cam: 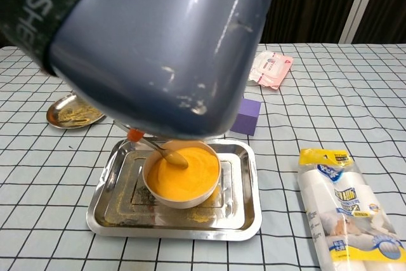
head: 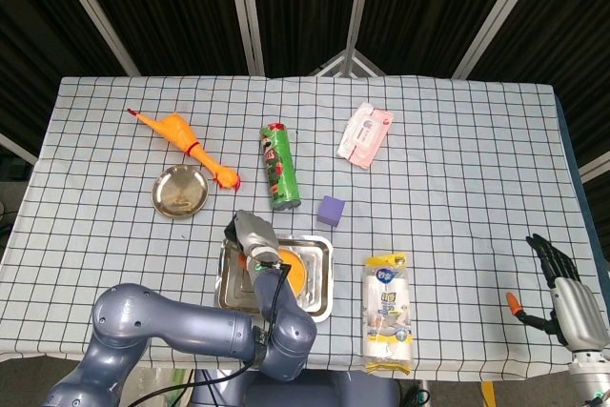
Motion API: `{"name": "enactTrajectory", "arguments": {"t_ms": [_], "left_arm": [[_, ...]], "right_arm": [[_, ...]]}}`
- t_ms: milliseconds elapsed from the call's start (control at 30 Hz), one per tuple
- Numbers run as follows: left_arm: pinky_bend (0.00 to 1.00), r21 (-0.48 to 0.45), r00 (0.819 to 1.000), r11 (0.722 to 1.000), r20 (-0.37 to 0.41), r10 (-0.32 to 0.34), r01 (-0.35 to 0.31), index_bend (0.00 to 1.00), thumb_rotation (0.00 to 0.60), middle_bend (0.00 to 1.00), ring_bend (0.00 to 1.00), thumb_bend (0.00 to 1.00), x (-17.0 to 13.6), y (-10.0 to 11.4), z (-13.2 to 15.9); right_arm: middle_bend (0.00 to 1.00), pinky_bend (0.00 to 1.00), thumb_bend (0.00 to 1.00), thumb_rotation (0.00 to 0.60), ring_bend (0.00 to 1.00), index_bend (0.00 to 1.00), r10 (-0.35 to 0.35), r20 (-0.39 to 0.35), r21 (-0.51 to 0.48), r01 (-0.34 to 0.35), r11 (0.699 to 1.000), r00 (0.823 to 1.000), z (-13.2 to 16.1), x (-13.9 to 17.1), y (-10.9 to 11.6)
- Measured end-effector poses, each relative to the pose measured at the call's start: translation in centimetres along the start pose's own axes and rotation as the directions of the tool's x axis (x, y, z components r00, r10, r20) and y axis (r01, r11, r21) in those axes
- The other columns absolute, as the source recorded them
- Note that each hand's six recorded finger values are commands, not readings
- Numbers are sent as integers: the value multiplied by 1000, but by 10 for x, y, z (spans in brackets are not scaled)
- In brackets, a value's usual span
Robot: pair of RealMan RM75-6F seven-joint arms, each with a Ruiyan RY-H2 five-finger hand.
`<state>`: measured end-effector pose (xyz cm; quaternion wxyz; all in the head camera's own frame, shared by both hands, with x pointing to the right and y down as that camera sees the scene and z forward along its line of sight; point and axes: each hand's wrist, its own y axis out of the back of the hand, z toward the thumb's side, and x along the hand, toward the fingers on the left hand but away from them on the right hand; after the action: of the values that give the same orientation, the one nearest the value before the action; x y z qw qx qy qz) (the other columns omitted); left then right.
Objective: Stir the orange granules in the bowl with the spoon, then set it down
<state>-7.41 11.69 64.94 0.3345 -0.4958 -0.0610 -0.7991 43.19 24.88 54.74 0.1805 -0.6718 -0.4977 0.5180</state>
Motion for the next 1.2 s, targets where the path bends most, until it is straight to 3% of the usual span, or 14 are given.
{"name": "enactTrajectory", "arguments": {"t_ms": [367,733,1000,1200], "left_arm": [[994,-62,999,998,50,15,-12,807,600,1000,1000,950,-6,2,-7],[994,-140,991,990,133,-14,33,807,600,1000,1000,951,-11,-6,-10],[994,-202,985,976,163,-52,85,807,600,1000,1000,950,-10,-7,-23],[994,-195,984,975,159,-77,107,808,600,1000,1000,949,-4,-14,-33]], "right_arm": [[0,0,404,600,0,0,-2,-1,6,2,1000,1000,0,0,0],[0,0,405,600,0,0,-1,2,9,1,1000,1000,0,1,0],[0,0,404,600,0,0,-2,4,10,2,1000,1000,0,1,0],[0,0,404,600,0,0,-2,5,10,2,1000,1000,-1,0,0]]}}
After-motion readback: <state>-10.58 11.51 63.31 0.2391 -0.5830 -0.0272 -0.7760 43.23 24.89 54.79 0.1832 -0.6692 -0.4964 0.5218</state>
